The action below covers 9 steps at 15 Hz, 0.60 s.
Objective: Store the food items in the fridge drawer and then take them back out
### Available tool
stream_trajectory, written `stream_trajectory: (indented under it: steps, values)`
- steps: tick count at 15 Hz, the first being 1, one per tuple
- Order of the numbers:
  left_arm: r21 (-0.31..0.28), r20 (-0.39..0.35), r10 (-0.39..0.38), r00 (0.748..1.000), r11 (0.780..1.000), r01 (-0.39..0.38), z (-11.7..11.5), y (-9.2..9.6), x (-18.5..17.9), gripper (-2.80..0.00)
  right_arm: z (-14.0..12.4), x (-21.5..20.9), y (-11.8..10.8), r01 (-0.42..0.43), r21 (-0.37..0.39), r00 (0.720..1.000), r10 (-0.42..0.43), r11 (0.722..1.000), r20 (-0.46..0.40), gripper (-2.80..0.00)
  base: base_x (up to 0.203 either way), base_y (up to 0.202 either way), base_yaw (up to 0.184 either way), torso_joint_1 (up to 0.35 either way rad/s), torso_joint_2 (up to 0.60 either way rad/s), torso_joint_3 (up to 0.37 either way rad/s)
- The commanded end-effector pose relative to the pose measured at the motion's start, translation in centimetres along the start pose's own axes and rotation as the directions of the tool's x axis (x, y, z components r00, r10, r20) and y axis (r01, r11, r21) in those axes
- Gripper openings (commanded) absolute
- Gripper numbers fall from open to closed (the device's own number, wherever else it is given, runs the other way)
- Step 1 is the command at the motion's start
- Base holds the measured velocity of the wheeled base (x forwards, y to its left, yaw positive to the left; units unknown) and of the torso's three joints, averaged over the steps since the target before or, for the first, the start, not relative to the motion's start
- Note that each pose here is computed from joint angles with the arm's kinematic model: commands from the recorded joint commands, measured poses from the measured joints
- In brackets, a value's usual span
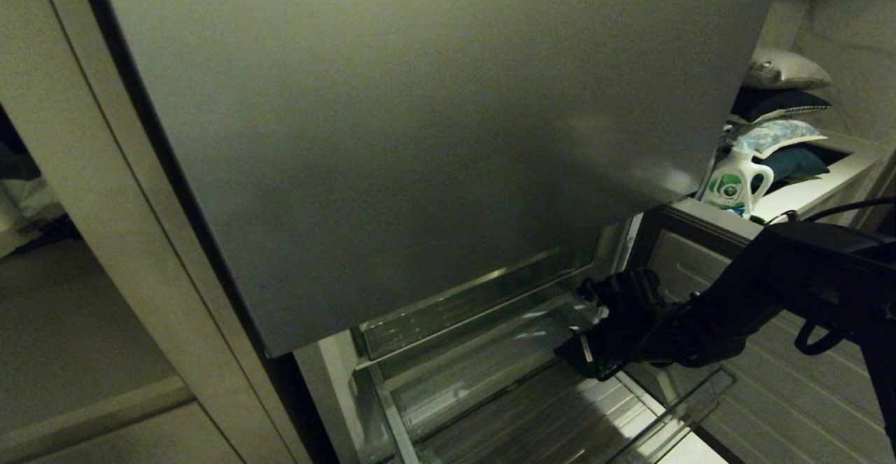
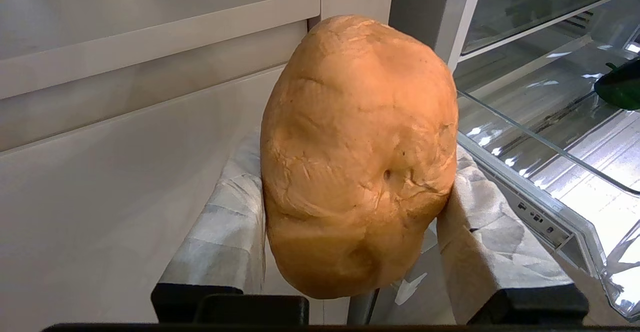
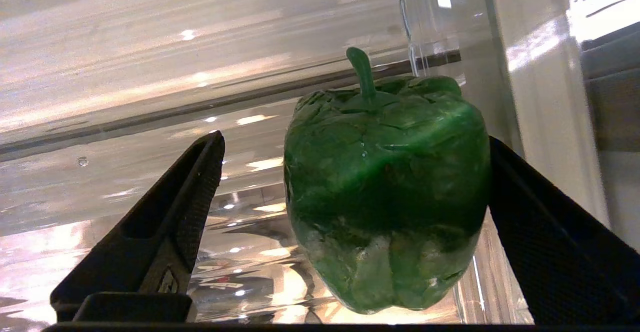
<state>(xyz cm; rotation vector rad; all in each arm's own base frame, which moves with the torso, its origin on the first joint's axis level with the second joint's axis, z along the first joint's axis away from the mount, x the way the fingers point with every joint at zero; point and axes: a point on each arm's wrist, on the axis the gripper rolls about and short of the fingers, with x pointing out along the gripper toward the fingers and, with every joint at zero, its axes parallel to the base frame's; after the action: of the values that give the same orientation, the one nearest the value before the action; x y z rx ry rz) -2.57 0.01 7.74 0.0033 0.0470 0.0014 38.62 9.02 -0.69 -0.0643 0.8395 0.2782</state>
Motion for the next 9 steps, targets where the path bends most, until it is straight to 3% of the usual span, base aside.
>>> stream_trajectory:
  steps: [1, 9]
  values:
    - [0.0, 0.0, 0.0, 1.0, 1.0, 0.0, -0.02, 0.0, 0.0, -2.8, -0.02, 0.07, -0.05, 0.002, 0.0, 1.0, -0.002, 1.0, 0.001, 0.0, 0.0, 0.0, 0.0, 0.0, 0.0, 0.0]
    - [0.0, 0.001, 0.0, 1.0, 1.0, 0.0, 0.02, 0.0, -0.01, -2.8, -0.14, 0.38, -0.92, 0.033, 0.015, 0.999, -0.033, 0.999, -0.003, 0.0, 0.0, 0.0, 0.0, 0.0, 0.0, 0.0]
